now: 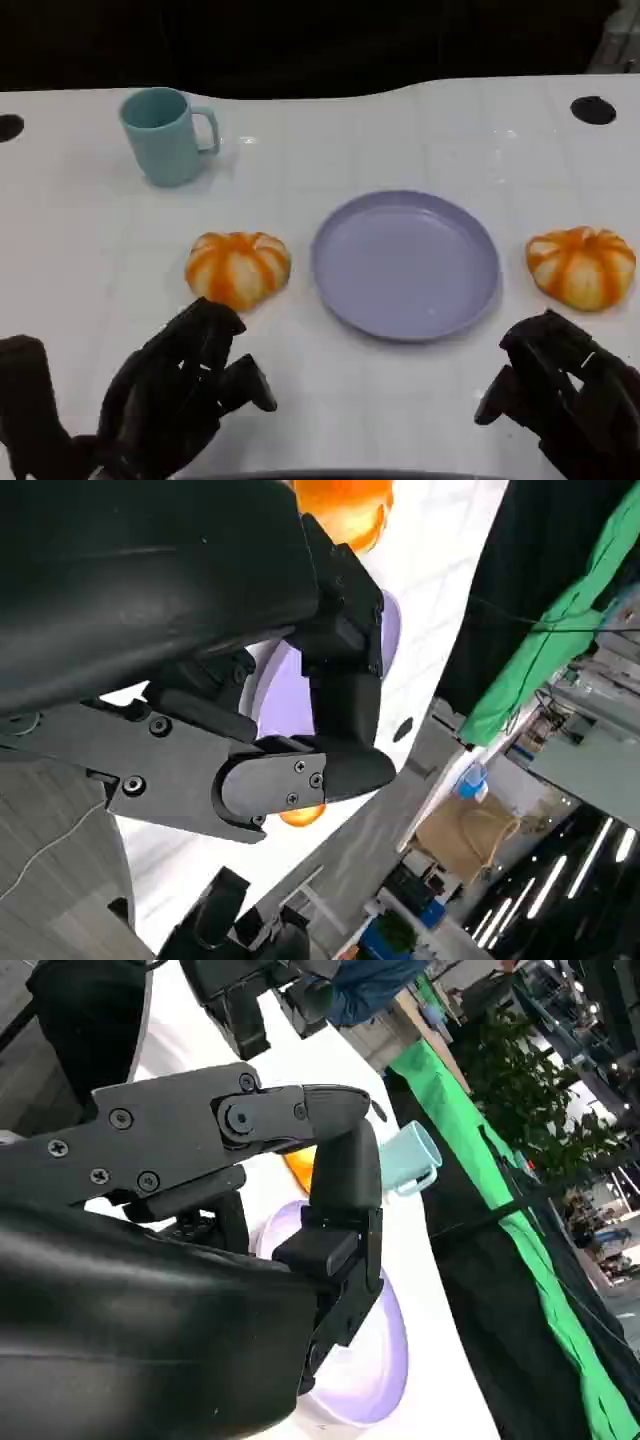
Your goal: Grasp the bread from the table and place it into the plate.
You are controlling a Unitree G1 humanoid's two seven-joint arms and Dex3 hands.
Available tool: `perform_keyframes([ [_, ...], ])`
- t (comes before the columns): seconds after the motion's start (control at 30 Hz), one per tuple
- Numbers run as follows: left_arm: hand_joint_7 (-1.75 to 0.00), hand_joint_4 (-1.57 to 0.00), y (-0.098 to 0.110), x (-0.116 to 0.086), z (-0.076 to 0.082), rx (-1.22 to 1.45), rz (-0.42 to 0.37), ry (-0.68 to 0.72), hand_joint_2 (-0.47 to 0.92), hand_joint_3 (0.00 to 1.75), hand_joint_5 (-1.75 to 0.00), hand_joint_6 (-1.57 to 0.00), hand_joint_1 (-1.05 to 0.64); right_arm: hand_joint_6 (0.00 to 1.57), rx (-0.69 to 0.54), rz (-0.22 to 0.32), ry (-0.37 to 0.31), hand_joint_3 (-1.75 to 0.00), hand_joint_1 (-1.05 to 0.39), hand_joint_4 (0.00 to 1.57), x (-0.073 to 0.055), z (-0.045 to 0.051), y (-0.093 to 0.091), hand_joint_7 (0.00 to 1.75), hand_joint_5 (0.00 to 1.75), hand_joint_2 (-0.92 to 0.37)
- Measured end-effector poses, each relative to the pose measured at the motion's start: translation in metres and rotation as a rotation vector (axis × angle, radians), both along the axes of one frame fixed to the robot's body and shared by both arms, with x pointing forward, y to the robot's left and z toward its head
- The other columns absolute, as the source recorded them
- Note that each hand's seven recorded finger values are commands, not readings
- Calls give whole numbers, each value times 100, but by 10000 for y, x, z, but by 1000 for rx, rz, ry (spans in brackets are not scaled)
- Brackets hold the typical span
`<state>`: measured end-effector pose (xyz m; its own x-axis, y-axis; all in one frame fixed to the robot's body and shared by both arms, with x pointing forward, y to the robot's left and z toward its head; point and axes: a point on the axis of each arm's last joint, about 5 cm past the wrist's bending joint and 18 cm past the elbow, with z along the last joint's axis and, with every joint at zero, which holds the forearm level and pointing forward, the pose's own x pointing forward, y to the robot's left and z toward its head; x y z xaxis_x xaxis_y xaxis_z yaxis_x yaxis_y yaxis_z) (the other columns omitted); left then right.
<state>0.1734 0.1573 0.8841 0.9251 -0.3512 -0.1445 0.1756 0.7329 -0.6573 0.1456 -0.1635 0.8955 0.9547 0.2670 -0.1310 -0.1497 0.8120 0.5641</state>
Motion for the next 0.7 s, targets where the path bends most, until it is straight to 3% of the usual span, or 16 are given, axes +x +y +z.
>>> perform_keyframes([
  [0.7, -175, -80, -1, 0, 1, -2, -2, 1, 92, 50, -175, -54, -54, 55, -1, -3, 2, -19, -52, 60, 0, 0, 1, 144, 173, -92],
])
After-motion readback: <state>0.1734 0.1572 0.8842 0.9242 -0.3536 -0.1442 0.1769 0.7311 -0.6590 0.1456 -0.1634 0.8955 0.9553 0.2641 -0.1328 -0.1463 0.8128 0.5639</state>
